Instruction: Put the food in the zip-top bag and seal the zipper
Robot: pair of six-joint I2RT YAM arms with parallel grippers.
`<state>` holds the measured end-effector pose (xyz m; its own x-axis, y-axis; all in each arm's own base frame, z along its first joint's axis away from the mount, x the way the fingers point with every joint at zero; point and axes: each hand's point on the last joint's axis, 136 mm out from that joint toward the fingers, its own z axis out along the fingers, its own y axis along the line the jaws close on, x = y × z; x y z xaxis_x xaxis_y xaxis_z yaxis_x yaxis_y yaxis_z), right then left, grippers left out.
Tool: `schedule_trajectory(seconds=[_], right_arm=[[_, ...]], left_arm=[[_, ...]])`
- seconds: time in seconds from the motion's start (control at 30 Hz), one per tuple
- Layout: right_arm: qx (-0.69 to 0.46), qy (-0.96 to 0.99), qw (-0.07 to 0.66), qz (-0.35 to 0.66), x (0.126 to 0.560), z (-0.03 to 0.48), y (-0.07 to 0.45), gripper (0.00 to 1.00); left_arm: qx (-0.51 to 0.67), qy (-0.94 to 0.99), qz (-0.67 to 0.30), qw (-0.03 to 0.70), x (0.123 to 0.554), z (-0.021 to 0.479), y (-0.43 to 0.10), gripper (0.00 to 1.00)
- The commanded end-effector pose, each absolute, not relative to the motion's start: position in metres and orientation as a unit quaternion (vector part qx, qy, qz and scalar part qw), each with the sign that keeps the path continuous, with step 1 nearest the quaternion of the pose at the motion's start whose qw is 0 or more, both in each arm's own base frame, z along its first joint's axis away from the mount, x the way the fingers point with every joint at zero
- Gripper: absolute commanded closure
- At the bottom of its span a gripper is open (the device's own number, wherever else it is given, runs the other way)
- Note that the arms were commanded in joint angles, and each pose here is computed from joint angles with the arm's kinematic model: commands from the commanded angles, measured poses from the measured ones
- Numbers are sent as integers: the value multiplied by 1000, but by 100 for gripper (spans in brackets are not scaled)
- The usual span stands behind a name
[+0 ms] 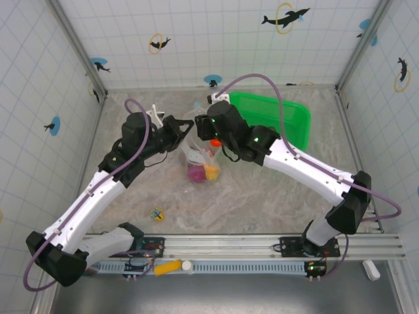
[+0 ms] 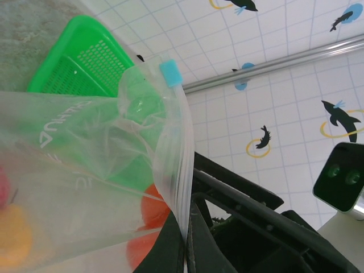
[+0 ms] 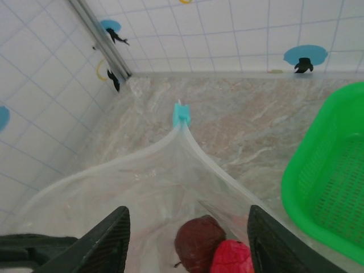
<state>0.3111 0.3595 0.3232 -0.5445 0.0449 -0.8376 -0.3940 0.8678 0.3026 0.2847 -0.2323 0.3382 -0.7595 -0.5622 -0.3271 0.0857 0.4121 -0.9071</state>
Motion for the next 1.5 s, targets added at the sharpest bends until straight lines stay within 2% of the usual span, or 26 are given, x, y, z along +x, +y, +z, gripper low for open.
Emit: schedule_trajectory(seconds=[0.0,0.1,0.13,0.17,0.2,0.23,0.27,0.3,0.7,0.83,1.0,1.13,1.23,1.47], right_arm=[[-123,863,451,188,309,311,346,53],[-131,867,451,165,309,307,338,56],[-138,868,450,158,308,306,337,54],[-148,868,448,153,307,305,336,48],[-164,868,443,152,305,305,337,40],[-191,865,438,154,300,305,341,28],[-200,862,440,149,298,307,341,11],[-207,862,440,144,297,308,340,0],[-287,872,386,88,289,307,339,0],[-262,867,418,67,297,315,322,0],[-233,836,472,154,291,343,305,0],[-188,831,482,203,306,355,271,0],[-140,845,473,208,320,347,243,5],[-62,886,444,119,344,291,175,15]], left_arm=[[-146,779,-517,324,282,342,-228,100],[-147,780,-513,326,282,341,-226,100],[-148,780,-511,329,282,342,-225,100],[-149,782,-508,330,282,341,-224,100],[-147,782,-508,330,281,341,-224,100],[-148,783,-505,331,282,340,-223,100],[-148,785,-503,330,282,339,-223,100],[-148,786,-502,329,282,338,-223,100],[-143,799,-493,311,283,322,-228,100],[-140,798,-495,315,283,327,-228,100],[-129,804,-485,319,282,333,-228,100],[-99,806,-478,334,283,358,-229,100],[-73,817,-446,357,289,380,-226,100],[-10,853,-362,376,300,392,-219,100]])
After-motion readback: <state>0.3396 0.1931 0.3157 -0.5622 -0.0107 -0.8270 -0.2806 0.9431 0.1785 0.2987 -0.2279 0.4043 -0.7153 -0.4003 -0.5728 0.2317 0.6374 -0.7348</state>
